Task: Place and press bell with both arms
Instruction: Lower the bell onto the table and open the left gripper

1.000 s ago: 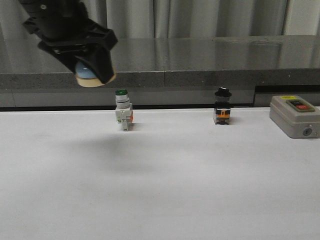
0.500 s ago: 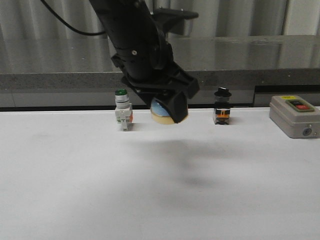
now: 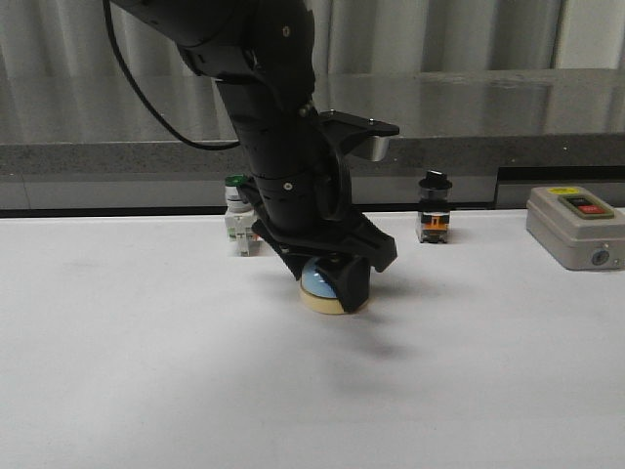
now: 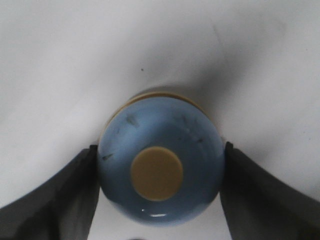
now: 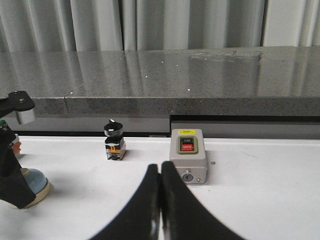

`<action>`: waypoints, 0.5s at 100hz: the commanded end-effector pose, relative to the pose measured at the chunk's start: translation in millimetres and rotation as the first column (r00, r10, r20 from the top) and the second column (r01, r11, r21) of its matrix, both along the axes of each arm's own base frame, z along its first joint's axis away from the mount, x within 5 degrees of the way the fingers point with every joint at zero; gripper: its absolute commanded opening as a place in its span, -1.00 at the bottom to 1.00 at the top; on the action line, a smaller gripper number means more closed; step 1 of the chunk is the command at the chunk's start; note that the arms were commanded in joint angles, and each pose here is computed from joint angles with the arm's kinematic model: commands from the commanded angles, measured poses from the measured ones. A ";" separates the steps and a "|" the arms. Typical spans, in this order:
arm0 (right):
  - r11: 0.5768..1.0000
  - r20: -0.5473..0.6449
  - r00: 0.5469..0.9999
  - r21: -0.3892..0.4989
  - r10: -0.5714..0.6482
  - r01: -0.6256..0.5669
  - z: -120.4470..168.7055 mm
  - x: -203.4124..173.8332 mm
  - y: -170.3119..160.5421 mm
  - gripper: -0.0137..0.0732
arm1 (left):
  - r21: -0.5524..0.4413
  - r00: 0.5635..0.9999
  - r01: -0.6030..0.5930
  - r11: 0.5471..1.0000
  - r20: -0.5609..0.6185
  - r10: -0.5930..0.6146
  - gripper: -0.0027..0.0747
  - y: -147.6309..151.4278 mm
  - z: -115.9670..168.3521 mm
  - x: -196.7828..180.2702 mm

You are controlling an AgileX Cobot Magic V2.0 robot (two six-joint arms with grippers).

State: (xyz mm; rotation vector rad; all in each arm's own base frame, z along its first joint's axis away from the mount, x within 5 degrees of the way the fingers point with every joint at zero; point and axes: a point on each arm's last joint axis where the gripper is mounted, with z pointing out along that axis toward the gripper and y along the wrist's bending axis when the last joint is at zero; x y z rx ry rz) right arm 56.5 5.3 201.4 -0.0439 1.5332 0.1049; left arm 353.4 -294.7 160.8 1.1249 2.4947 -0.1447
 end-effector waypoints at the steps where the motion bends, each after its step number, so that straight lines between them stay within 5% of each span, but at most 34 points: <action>1: 1.000 0.123 0.992 0.005 -0.005 0.004 14.4 -3.3 -0.4 -0.85 | -0.074 0.998 0.003 0.997 0.060 0.001 -0.46 -6.1 33.5 -1.7; 18: 1.000 0.123 0.992 0.005 -0.005 0.004 14.4 -3.3 -0.4 -0.85 | -0.067 0.999 0.001 0.998 0.045 0.003 -0.37 -5.4 32.8 -2.8; 40: 1.000 0.123 0.992 0.005 -0.005 0.004 14.4 -3.3 -0.4 -0.85 | -0.071 0.999 -0.001 0.997 0.042 0.004 0.46 -5.7 32.9 -3.0; 50: 1.000 0.123 0.992 0.005 -0.005 0.004 14.4 -3.3 -0.4 -0.85 | -0.071 0.999 -0.001 0.997 0.042 0.004 0.67 -5.7 32.9 -3.0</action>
